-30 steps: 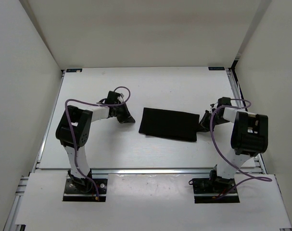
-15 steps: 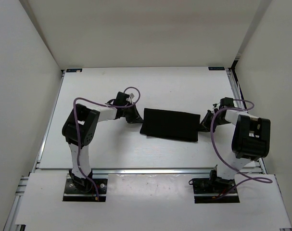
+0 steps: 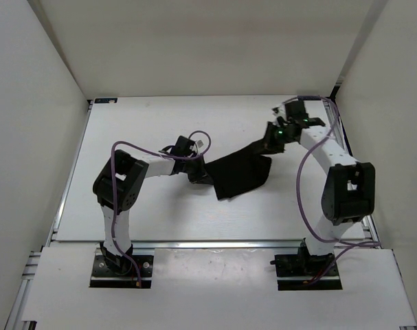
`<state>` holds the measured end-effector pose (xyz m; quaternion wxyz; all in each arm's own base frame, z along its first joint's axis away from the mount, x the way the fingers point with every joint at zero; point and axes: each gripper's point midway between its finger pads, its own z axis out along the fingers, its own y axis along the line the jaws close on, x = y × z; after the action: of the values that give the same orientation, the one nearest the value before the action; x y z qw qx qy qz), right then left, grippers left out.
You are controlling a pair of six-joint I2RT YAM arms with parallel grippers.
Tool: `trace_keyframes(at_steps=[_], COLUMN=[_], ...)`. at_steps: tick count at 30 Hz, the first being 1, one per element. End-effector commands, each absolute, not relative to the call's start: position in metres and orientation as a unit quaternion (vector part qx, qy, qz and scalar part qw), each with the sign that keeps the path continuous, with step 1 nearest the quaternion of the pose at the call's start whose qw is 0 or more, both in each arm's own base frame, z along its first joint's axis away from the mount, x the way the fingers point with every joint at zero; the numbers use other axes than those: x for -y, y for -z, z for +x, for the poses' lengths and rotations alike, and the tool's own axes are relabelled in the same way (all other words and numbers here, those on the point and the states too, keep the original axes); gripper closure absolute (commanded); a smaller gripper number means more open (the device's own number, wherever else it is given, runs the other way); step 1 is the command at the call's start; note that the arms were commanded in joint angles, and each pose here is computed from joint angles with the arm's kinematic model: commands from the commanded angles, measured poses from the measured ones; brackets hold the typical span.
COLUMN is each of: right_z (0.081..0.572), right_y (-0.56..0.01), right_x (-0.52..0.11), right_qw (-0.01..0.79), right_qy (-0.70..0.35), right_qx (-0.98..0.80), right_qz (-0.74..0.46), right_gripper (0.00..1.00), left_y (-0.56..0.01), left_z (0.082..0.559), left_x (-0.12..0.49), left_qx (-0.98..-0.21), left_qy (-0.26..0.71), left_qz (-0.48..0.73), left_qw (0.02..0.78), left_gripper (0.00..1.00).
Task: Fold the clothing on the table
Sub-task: Fold the skirt
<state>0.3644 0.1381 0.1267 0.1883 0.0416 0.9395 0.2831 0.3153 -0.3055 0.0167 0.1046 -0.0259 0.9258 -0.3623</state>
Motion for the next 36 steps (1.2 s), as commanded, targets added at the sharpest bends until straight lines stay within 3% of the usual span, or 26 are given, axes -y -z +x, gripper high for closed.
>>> trace_keyframes(at_steps=[1,12,28,31,33,36], right_z=[0.354,0.311,0.263,0.263,0.268,0.279], right_y=[-0.141,-0.116,-0.098,-0.103,-0.105,-0.129], right_x=[-0.200,-0.289,-0.312,-0.322,-0.328,-0.342], right_qw=[0.153,0.040,-0.046,-0.052,-0.056,-0.037], right_qy=[-0.322,-0.374,-0.403,-0.423,-0.440,-0.480], right_qx=[-0.934,-0.917,-0.895,-0.883,-0.875,-0.853], right_qz=[-0.020,-0.130,-0.184,-0.195,-0.195,-0.202], right_gripper=[1.00,1.00,0.96,0.83,0.56,0.50], left_y=[-0.008,-0.009,-0.016,-0.018,-0.020,-0.020], left_z=[0.309,0.317,0.337,0.338,0.337,0.339], left_x=[0.295,0.283,0.261,0.260,0.261,0.257], left_qx=[-0.932,-0.932,-0.927,-0.926,-0.925,-0.925], left_qy=[0.350,0.344,0.343,0.345,0.347,0.347], left_qz=[-0.029,-0.038,-0.074,-0.077,-0.076,-0.078], left_qw=[0.091,0.106,0.130,0.133,0.132,0.134], left_gripper=[1.00,1.00,1.00,1.00,1.00,1.00])
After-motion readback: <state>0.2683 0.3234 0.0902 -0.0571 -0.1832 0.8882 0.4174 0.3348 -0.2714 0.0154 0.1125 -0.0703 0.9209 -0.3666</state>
